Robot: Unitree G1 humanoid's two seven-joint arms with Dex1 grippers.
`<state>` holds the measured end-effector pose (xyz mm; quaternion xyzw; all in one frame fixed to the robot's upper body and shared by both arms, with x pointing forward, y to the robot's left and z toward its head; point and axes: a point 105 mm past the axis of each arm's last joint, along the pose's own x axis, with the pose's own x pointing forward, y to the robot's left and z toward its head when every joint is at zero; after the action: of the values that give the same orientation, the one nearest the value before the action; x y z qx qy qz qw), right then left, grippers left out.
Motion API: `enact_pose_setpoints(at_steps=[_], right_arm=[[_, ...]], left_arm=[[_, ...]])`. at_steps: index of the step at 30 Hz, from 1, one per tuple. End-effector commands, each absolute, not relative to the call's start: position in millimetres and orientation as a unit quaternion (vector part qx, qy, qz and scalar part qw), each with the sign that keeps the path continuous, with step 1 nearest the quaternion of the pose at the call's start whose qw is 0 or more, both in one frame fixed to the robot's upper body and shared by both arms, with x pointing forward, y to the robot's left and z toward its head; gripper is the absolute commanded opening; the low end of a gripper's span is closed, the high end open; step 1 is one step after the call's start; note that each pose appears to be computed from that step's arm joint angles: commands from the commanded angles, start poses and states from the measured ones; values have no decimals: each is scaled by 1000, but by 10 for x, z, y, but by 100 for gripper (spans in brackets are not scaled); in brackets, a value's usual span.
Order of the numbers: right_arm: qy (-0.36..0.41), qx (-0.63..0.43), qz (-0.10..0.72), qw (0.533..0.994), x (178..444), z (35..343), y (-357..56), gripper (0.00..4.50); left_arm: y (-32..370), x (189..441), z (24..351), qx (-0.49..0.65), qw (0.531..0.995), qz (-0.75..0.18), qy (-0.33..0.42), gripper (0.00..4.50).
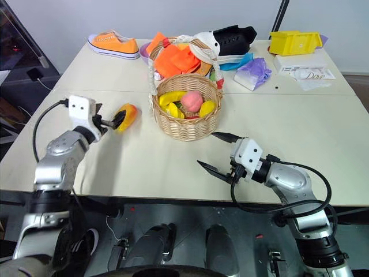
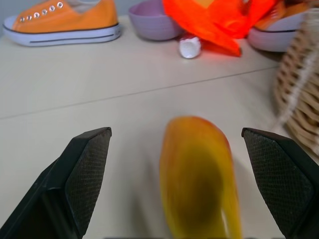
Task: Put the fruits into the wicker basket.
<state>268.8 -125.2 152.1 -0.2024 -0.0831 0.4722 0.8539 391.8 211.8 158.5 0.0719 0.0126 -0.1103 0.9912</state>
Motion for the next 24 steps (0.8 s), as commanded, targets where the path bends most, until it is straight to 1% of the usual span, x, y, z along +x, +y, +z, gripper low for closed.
enact_pose_setpoints(at_steps=[1, 3, 6, 9, 11, 13, 21, 24], right_arm=[[-91, -220, 480, 844, 2690, 1535, -1212, 444], [-90, -234, 485, 838, 2692, 1515, -1195, 444], [-98, -224, 479, 843, 2722, 1536, -1184, 444], [-98, -224, 478, 844, 2725, 1520, -1180, 444], [-96, -226, 480, 842, 2719, 1494, -1171, 444], [-100, -217, 477, 846, 2729, 1512, -1163, 444], [-107, -217, 471, 848, 2767, 1545, -1170, 444], [-107, -221, 469, 849, 2775, 1541, -1179, 450]], left_arm=[[2044, 3978, 1578, 88, 988, -120, 49, 450], [2039, 4011, 1487, 89, 985, -122, 85, 450], [2088, 4055, 1448, 102, 982, -114, 110, 450], [2142, 4101, 1507, 89, 985, -97, 110, 450], [2107, 4121, 1498, 73, 985, -104, 119, 450], [2038, 4123, 1431, 83, 980, -123, 134, 450], [2043, 4174, 1295, 71, 980, -115, 147, 450], [2028, 4189, 1338, 58, 983, -114, 135, 363]])
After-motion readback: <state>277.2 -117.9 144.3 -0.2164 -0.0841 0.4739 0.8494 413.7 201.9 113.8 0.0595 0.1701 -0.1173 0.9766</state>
